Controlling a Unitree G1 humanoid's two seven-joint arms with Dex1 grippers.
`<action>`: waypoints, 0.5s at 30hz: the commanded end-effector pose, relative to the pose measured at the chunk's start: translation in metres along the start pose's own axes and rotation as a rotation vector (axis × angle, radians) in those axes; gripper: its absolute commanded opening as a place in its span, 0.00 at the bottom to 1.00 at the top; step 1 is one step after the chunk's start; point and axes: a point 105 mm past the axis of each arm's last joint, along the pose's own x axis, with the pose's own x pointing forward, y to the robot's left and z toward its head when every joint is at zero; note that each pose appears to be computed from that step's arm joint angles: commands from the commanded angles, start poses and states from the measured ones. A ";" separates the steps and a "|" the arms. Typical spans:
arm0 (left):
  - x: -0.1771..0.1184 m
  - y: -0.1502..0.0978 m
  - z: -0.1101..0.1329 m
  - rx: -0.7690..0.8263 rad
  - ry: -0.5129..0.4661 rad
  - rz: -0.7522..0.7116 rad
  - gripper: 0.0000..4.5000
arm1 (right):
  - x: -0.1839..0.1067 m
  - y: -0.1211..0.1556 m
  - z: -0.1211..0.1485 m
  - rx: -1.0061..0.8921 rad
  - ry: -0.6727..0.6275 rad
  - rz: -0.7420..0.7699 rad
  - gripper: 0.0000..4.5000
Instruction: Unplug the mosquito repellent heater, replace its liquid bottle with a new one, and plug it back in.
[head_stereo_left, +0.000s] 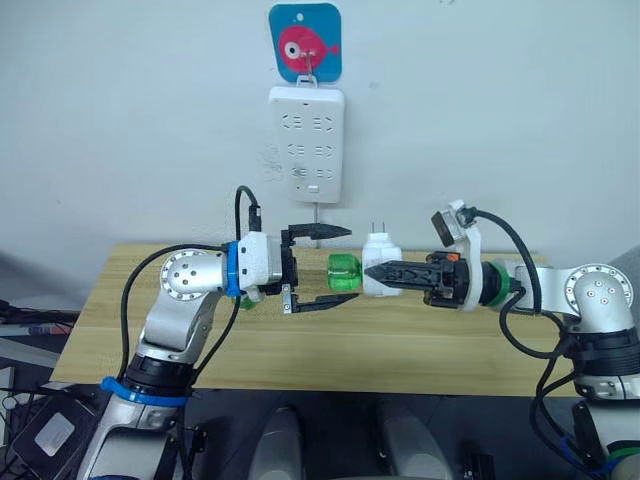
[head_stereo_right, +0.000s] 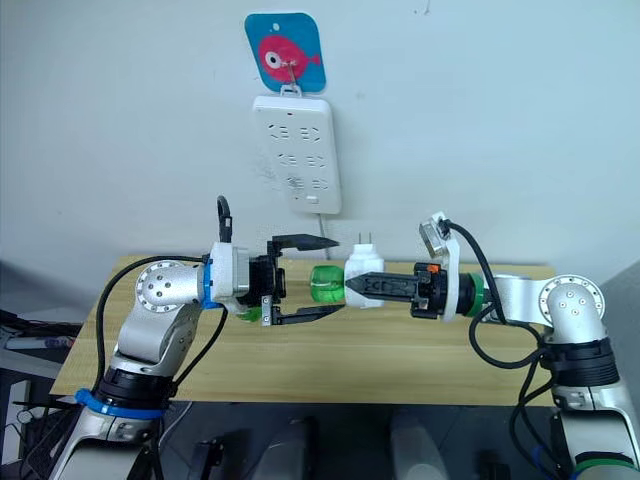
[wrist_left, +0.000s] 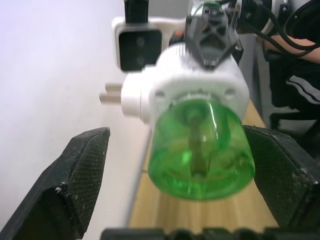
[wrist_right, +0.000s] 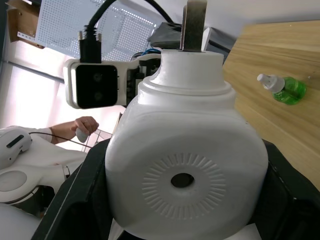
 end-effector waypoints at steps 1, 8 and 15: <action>-0.001 -0.002 0.002 0.046 -0.008 -0.030 0.96 | -0.001 0.011 0.008 -0.028 -0.026 0.035 0.67; -0.003 -0.008 -0.004 0.017 0.008 -0.079 0.51 | -0.001 0.012 0.008 -0.033 -0.030 0.033 0.67; -0.017 -0.003 -0.009 -0.574 0.102 -0.166 0.50 | 0.000 0.016 -0.001 -0.074 0.029 0.038 0.67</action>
